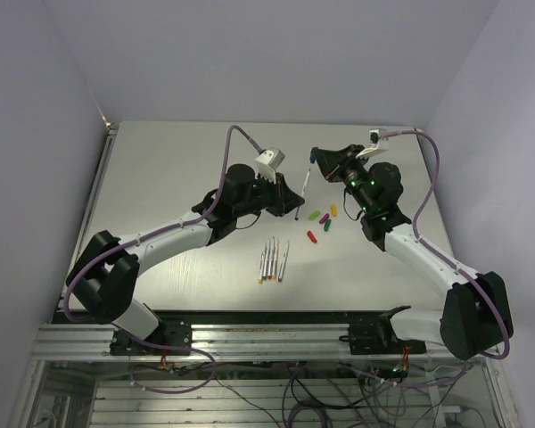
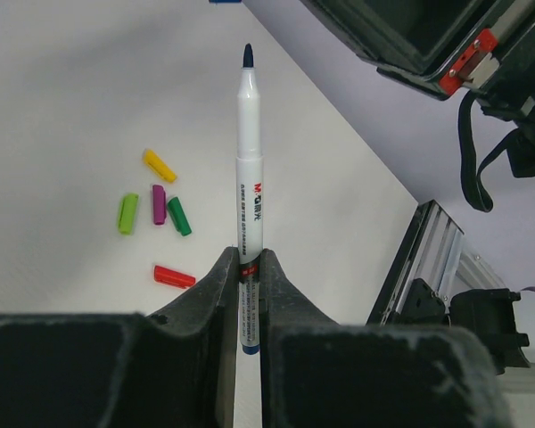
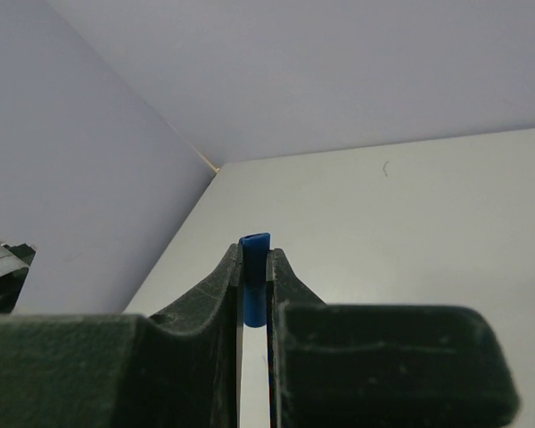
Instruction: Insert the pens into the pen caps
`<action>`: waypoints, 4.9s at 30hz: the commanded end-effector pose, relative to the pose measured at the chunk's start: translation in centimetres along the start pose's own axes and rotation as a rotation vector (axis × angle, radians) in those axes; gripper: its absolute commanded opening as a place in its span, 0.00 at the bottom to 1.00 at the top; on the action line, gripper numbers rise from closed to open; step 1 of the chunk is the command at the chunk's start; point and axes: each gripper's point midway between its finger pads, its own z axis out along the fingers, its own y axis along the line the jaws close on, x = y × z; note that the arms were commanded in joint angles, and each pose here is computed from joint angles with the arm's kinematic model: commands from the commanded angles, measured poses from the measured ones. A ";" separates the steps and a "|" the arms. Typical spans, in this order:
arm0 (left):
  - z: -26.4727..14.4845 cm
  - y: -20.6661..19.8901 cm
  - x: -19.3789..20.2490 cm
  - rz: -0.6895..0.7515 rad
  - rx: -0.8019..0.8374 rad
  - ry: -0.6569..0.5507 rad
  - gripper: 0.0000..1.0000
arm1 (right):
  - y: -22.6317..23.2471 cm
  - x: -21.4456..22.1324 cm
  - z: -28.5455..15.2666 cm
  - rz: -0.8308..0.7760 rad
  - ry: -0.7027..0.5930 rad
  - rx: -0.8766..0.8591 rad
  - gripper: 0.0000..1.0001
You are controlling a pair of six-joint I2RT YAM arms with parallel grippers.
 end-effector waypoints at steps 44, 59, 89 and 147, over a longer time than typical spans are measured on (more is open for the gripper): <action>0.8 -0.5 -1.9 0.010 0.007 -0.069 0.07 | 0.7 0.4 -0.2 -0.020 -0.011 -0.046 0.00; 0.9 -0.4 -2.0 0.003 0.001 -0.075 0.07 | 0.9 0.9 -0.7 0.012 0.002 -0.058 0.00; 0.1 0.2 -5.3 -0.020 -0.033 -0.218 0.07 | 1.1 6.9 -2.4 0.059 0.250 -0.069 0.00; 1.1 20.4 3.1 -0.248 -0.524 0.037 0.09 | -3.0 -1.5 -3.2 -0.159 -0.020 0.399 0.87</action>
